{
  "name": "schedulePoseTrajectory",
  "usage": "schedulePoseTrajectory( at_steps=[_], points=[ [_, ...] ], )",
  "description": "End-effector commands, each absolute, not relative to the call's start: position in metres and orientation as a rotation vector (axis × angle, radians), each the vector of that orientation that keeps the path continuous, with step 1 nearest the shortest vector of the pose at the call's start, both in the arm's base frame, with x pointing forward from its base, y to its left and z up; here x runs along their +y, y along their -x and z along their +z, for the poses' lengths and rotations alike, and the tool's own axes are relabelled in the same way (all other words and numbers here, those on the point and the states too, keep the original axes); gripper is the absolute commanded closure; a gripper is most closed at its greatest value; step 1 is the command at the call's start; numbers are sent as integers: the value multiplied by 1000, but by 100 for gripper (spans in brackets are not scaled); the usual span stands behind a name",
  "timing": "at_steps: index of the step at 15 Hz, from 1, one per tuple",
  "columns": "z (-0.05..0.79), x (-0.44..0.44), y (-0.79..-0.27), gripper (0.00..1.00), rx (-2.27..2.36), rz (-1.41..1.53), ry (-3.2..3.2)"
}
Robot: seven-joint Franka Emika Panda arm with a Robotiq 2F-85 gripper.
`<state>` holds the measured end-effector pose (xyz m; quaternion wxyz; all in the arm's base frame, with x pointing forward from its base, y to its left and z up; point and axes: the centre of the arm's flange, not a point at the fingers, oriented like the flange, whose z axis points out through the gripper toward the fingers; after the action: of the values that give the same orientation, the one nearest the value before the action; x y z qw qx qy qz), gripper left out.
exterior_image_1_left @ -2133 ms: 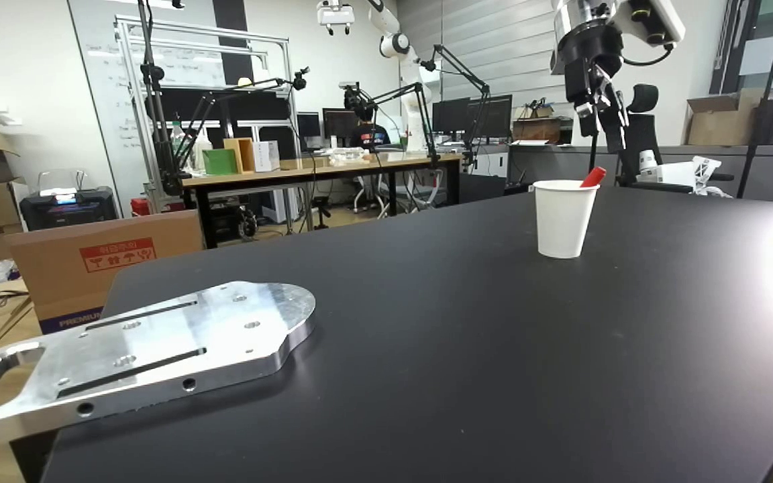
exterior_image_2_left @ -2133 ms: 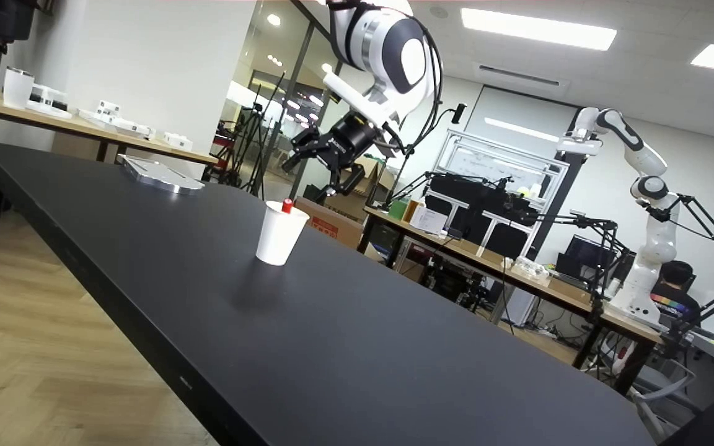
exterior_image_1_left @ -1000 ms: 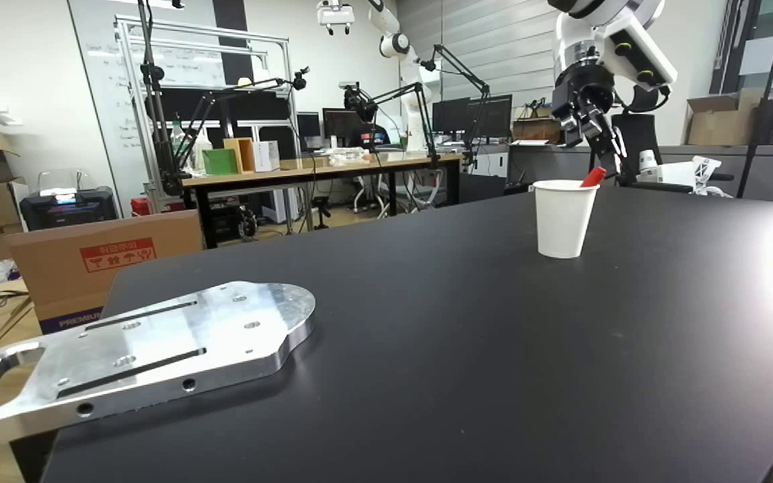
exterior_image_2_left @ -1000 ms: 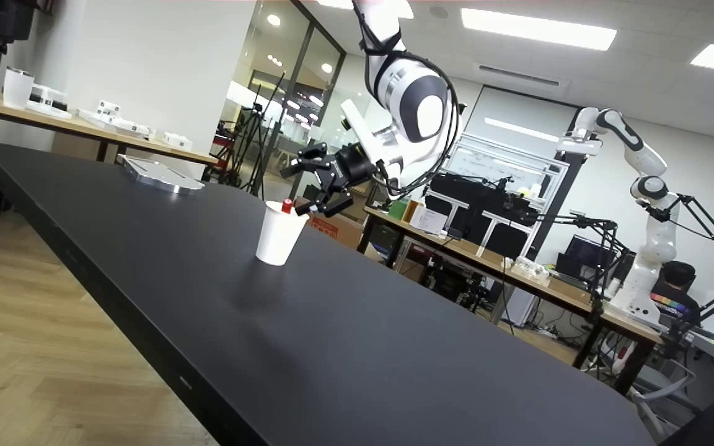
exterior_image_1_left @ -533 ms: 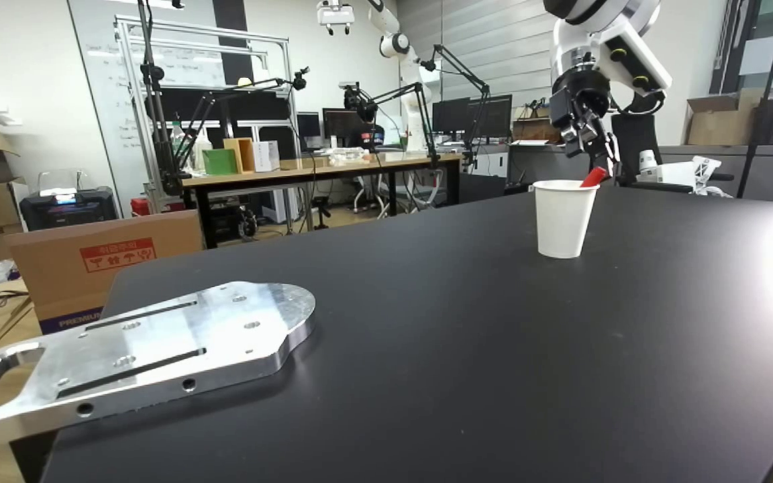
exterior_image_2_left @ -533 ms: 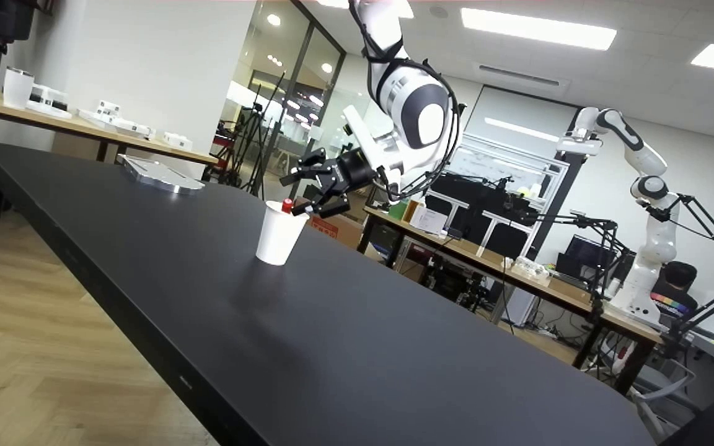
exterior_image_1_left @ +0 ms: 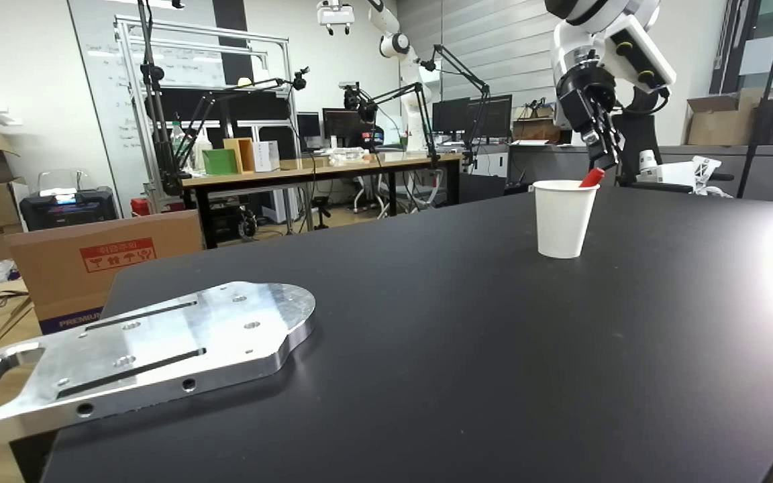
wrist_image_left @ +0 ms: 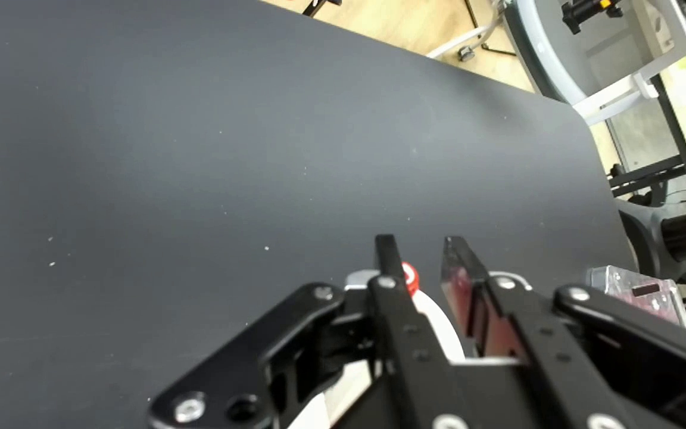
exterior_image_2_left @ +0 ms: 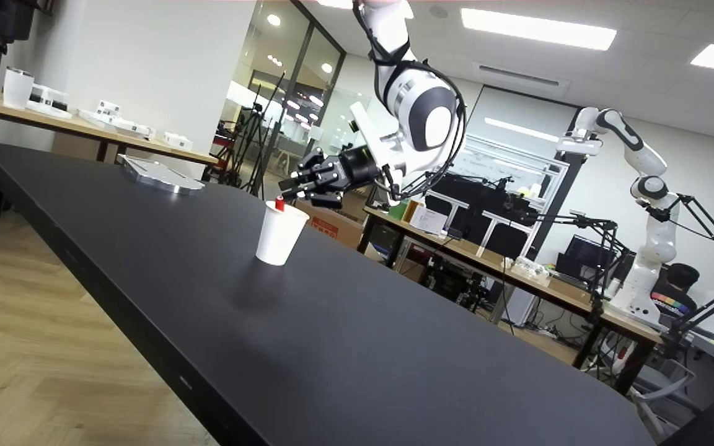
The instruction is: Remove the marker from the cup and put it on the table
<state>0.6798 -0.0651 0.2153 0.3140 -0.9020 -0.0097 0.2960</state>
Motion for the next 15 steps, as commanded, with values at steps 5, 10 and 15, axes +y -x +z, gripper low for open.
schedulePoseTrajectory(
  at_steps=[5, 10, 15],
  points=[
    [212, -61, -697, 22, -13, 870, 2342],
    [210, -59, -700, 0, 8, 862, 2367],
    [205, -53, -703, 0, 30, 869, 2390]
  ],
)
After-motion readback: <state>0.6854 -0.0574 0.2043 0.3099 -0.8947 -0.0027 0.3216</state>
